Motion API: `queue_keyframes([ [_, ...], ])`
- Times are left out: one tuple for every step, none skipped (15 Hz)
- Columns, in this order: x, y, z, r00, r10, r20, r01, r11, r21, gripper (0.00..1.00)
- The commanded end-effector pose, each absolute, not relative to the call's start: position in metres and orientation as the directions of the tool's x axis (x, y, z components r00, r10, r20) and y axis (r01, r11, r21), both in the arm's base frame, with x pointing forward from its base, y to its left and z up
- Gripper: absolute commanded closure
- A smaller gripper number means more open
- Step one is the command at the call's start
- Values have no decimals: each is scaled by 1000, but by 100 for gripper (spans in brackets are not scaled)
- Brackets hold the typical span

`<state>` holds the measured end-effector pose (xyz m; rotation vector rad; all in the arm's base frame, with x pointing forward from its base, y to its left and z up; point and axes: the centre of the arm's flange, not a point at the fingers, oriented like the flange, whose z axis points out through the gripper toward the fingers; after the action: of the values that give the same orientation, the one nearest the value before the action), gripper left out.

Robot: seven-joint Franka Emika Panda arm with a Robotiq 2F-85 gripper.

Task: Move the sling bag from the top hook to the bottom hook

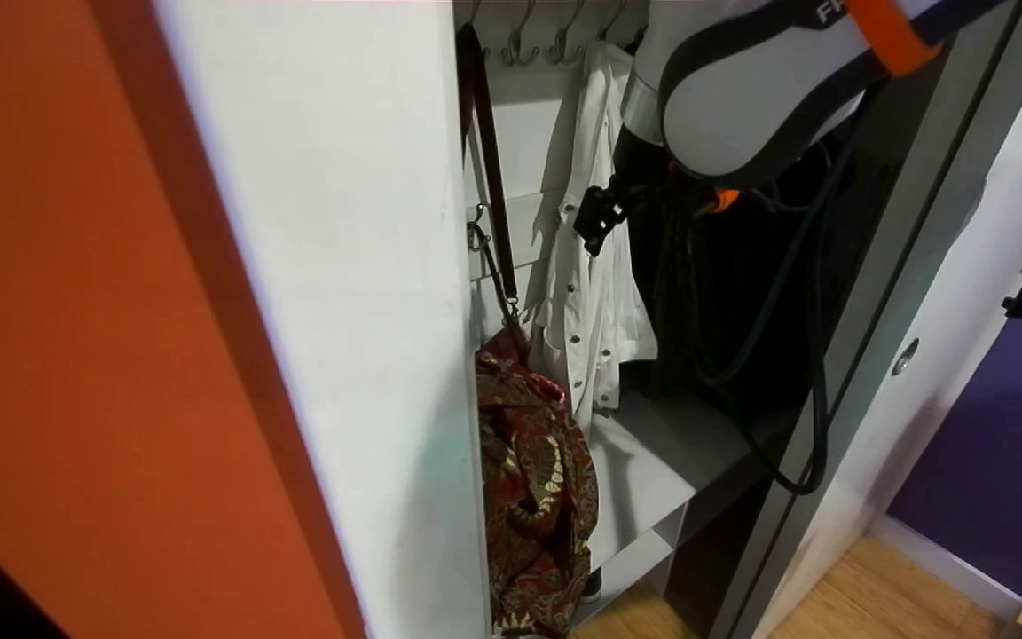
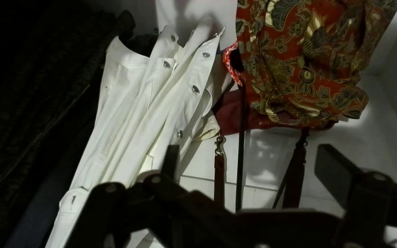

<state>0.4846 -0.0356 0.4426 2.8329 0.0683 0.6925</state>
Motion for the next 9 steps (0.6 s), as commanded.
queue_keyframes([
  [485,-35,443,888,99,450,-6,-974,227,0],
  [484,-34,444,886,101,452,-5,-974,228,0],
  [484,-33,444,886,103,453,-4,-974,228,0],
  [484,-33,445,885,103,453,-3,-974,228,0],
  [484,-33,445,885,103,453,-3,-974,228,0],
  [484,-33,445,885,103,453,-3,-974,228,0],
  [493,-37,440,877,78,475,-37,-973,227,0],
  [501,-41,439,871,46,489,-58,-979,196,0],
  [508,-43,439,858,37,513,-68,-981,184,0],
])
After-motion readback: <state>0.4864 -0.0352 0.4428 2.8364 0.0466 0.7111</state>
